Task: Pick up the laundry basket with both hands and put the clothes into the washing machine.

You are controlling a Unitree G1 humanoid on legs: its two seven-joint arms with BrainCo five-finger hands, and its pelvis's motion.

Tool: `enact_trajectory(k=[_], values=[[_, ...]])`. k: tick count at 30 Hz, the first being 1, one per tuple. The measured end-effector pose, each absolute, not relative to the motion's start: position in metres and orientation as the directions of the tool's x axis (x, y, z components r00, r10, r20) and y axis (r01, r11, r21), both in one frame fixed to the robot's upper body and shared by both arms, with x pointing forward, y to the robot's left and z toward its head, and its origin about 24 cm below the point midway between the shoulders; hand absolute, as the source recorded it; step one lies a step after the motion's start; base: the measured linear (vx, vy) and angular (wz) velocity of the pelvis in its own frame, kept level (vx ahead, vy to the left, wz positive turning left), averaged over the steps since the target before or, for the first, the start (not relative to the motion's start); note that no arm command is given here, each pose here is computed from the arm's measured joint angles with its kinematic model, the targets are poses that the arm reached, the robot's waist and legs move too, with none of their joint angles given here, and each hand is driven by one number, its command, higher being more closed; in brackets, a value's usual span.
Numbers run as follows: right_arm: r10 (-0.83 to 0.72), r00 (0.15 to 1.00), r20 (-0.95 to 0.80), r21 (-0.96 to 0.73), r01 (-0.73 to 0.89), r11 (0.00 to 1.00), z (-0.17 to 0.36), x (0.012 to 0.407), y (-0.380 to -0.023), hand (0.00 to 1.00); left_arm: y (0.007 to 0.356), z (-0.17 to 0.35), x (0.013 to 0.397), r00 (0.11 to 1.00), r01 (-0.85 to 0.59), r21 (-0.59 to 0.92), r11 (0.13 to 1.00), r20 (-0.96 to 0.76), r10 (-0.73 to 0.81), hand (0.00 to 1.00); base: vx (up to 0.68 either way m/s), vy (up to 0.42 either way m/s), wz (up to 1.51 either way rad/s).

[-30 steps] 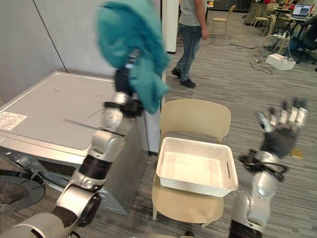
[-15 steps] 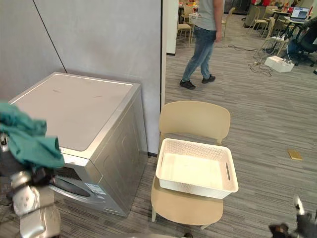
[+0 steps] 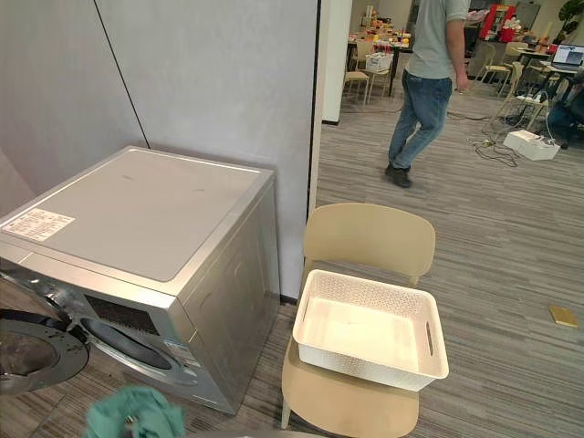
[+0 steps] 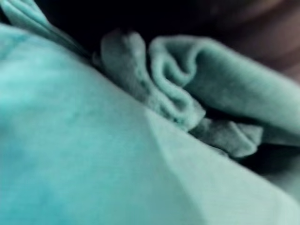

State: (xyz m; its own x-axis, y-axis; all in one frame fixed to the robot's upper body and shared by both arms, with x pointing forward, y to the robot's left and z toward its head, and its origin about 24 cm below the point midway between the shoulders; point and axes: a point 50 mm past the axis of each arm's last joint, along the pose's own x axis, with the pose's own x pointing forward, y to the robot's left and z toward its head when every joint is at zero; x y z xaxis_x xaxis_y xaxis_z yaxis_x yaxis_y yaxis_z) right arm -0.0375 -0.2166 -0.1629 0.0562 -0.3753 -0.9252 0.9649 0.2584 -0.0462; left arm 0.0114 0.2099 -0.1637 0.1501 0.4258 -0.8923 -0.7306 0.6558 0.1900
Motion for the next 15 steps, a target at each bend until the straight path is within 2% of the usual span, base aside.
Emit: enact_trajectory(k=[3, 5, 7, 10, 13, 15], values=[[-0.346, 0.064, -0.936, -0.041, 0.957, 0.287, -0.167, -0.030, -0.212, 0.00, 0.208, -0.166, 0.005, 0.131, -0.732, 0.182, 0.657, -0.908, 0.399, 1.00, 0.07, 0.003, -0.06], [-0.342, 0.100, -0.934, -0.014, 0.948, 0.317, -0.168, -0.017, -0.211, 0.00, 0.207, -0.167, 0.005, 0.141, -0.708, 0.178, 0.683, -0.913, 0.384, 1.00, 0.05, 0.007, 0.03], [-0.319, 0.179, -0.931, 0.034, 0.911, 0.412, -0.169, 0.004, -0.207, 0.00, 0.209, -0.166, 0.018, 0.206, -0.635, 0.165, 0.754, -0.905, 0.372, 1.00, -0.01, -0.005, 0.23], [-0.292, 0.254, -0.922, 0.058, 0.836, 0.546, -0.168, 0.029, -0.203, 0.00, 0.208, -0.163, 0.044, 0.301, -0.590, 0.126, 0.797, -0.882, 0.362, 1.00, -0.09, -0.031, 0.74], [-0.290, 0.325, -0.900, 0.062, 0.756, 0.652, -0.164, 0.050, -0.211, 0.00, 0.201, -0.158, 0.068, 0.374, -0.587, 0.074, 0.806, -0.859, 0.351, 1.00, -0.12, -0.052, 1.26], [-0.294, 0.349, -0.890, 0.060, 0.729, 0.682, -0.162, 0.059, -0.216, 0.00, 0.201, -0.157, 0.073, 0.384, -0.591, 0.070, 0.803, -0.851, 0.358, 1.00, -0.14, -0.079, 1.27]])
